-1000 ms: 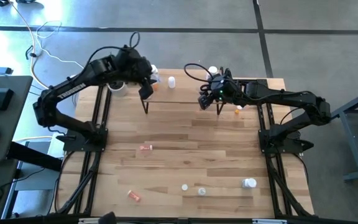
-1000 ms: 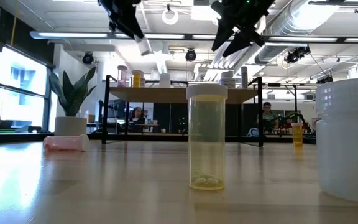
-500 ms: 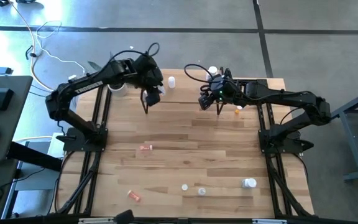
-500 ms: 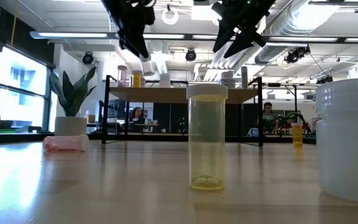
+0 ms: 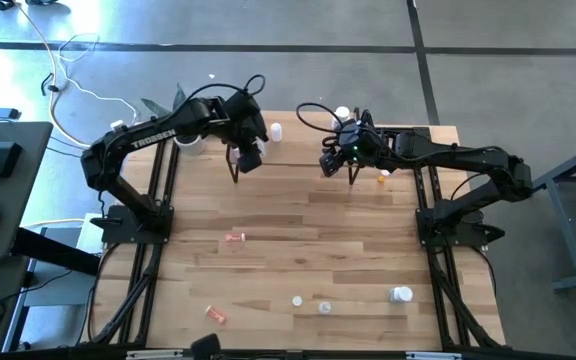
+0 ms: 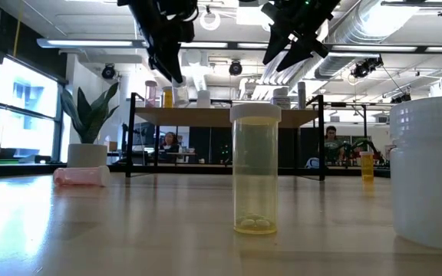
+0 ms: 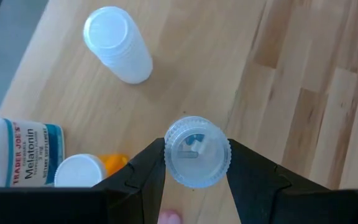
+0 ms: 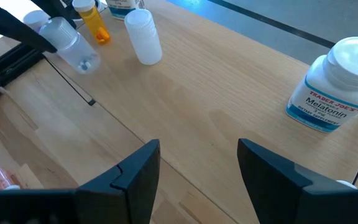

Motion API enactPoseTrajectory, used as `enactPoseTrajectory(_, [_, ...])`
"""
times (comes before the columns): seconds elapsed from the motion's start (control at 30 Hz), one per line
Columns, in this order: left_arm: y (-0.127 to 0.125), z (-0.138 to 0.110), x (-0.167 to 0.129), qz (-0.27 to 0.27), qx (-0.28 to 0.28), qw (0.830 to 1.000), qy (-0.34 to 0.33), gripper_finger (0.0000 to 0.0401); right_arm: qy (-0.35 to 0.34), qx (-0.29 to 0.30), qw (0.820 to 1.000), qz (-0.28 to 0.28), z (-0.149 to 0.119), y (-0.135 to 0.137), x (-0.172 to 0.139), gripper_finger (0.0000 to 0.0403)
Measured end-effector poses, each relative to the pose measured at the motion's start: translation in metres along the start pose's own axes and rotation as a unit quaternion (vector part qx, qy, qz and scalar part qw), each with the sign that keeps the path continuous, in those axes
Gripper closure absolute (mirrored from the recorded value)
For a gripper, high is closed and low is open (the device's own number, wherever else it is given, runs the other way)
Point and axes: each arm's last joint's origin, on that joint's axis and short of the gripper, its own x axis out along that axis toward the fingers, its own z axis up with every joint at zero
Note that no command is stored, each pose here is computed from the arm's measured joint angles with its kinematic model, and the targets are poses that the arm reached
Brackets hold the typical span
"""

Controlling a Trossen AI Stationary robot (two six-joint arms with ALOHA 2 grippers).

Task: Pick and place medicine bottles onto shelf by color
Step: Put the left transparent pill bottle on the shelf

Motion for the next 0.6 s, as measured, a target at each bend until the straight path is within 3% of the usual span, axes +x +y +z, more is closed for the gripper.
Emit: enactPoseTrajectory(0.6, [0.0, 0.003, 0.017, 0.006, 0.011, 1.0, 0.022, 0.0259, 0.013, -0.005, 1.0, -0.005, -0.002, -0.001, 0.0, 0.0196])
